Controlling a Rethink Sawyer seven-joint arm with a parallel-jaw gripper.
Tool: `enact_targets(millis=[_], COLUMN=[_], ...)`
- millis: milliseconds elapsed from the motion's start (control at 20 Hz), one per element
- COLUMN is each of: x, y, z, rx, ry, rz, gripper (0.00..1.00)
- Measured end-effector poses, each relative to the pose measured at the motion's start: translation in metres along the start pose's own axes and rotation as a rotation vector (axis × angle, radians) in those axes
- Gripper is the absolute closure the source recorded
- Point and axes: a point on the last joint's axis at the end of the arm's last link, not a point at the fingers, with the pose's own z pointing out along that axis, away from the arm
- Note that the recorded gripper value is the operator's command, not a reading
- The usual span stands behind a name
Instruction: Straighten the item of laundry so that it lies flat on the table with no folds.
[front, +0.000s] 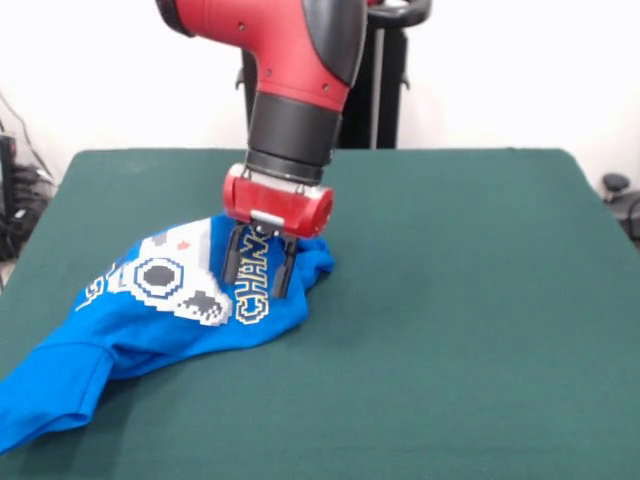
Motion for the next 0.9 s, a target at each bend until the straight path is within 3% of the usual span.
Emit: enact_targets(millis=[500, 900], x=[0.013, 0.015], y=[-0.010, -0.003], z=[0.034, 0.037], rx=[-0.045, -0.077], ry=[0.062, 0.136], rz=[0.099, 0.137], gripper=[0.00, 0.00])
